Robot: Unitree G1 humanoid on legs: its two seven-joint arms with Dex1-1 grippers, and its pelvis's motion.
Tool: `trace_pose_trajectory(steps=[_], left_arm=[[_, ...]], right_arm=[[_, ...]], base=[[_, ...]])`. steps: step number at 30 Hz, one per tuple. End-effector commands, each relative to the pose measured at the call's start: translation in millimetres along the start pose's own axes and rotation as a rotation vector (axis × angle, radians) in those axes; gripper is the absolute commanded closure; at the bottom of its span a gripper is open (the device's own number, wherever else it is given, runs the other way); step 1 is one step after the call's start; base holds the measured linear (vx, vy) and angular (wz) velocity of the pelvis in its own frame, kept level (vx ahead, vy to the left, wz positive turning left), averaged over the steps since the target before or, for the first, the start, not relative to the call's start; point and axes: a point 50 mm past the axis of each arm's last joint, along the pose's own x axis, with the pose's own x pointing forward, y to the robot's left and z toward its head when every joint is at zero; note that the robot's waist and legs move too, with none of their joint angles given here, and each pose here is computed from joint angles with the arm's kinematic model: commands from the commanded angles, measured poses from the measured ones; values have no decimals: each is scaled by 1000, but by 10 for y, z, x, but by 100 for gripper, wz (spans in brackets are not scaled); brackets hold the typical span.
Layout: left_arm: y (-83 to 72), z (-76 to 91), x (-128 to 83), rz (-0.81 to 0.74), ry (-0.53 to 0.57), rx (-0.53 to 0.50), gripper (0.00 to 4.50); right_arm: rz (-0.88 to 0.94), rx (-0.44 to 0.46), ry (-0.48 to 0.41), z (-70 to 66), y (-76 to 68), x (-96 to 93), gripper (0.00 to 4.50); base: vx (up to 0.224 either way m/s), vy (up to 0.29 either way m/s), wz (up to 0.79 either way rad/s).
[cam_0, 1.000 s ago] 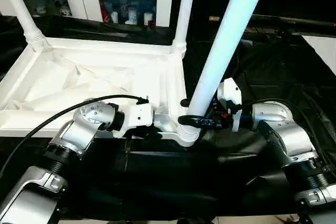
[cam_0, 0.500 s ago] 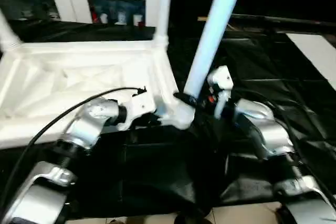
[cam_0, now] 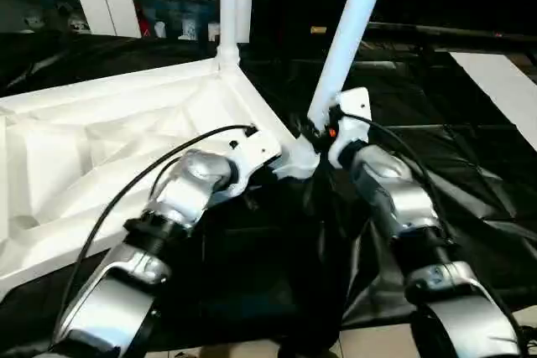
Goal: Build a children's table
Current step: Insert table leg to table base
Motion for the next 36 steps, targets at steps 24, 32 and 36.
trace_pose_trajectory(steps=[24,32,36], left_arm=[[41,-250,-94,-28,76,76,450],[-19,-233,-236,-146,-22,211,450],[-97,-190,-318,-246,-124,278,450]], right_arm=[[157,35,-8,8,-161,-133,137],[481,-111,-10,111,-149,-436,97],[650,-182,42,57,-158,-628,97]], base=[[0,0,0],[0,0,0],[0,0,0]])
